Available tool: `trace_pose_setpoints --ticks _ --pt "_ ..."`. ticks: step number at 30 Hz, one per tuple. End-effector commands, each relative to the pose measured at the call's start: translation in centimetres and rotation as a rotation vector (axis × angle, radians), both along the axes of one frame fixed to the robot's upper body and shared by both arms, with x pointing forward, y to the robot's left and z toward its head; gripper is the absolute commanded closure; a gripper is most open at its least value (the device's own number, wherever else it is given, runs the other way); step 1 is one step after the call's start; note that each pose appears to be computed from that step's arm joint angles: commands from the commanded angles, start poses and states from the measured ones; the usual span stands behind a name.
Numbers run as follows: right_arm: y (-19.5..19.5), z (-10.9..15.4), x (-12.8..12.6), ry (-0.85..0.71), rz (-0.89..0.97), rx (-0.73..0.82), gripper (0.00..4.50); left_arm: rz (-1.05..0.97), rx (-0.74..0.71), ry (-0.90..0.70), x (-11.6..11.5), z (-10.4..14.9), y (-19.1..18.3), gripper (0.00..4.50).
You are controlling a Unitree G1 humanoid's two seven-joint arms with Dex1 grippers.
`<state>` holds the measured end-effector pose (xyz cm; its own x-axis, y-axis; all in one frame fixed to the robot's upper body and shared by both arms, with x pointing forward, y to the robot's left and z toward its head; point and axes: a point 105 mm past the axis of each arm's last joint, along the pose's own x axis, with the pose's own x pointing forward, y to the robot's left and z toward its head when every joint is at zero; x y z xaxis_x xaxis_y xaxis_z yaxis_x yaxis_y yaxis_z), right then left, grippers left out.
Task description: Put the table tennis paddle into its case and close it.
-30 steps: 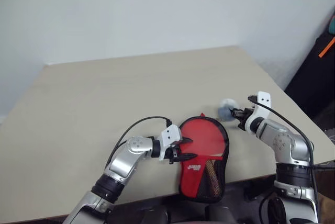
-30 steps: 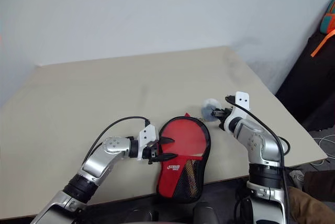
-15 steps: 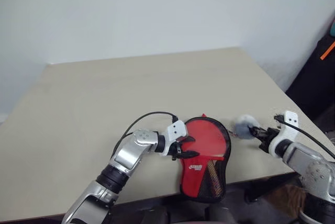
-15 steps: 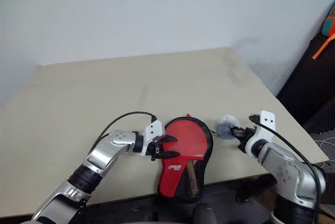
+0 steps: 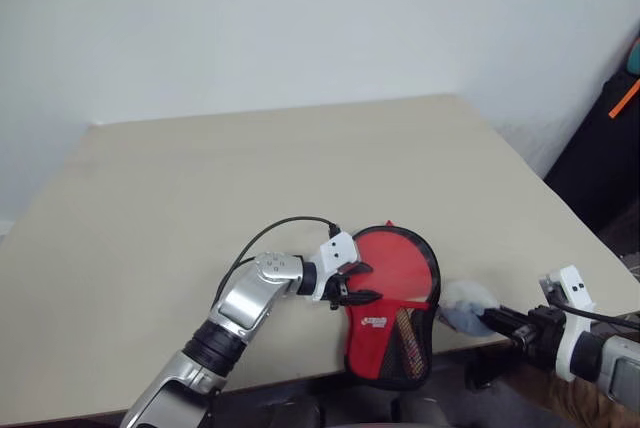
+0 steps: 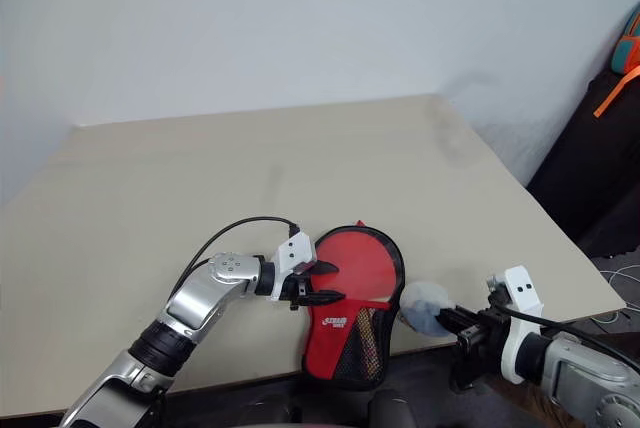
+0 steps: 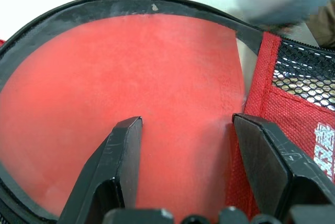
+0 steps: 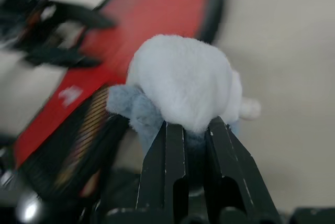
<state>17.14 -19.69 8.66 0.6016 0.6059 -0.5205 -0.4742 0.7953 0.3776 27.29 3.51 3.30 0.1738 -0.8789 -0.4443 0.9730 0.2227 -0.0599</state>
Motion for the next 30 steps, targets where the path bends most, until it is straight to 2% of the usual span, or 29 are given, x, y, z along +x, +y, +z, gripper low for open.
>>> trace_pose_setpoints --ticks 1,9,21,24,28,30 --pt "0.9 1.3 -1.4 -0.018 0.114 0.022 4.50 0.048 0.146 0.198 -2.3 -5.1 2.3 1.62" --pt "1.9 1.4 -5.0 0.064 0.249 0.035 4.50 0.061 0.138 0.210 -2.8 -5.3 2.3 1.62" --pt "4.4 1.0 -8.7 0.150 0.343 0.070 4.50 0.055 0.132 0.224 -3.3 -5.6 2.2 1.62" --pt "4.0 1.5 -7.4 0.097 0.289 0.074 4.50 0.054 0.131 0.227 -3.4 -5.7 2.2 1.62" --pt "2.0 3.0 -2.5 -0.084 0.090 0.083 4.50 0.057 0.130 0.225 -3.3 -5.7 2.3 1.62" --pt "1.4 3.4 -1.2 -0.110 0.024 0.101 4.50 0.061 0.131 0.224 -3.2 -5.7 2.3 1.62"
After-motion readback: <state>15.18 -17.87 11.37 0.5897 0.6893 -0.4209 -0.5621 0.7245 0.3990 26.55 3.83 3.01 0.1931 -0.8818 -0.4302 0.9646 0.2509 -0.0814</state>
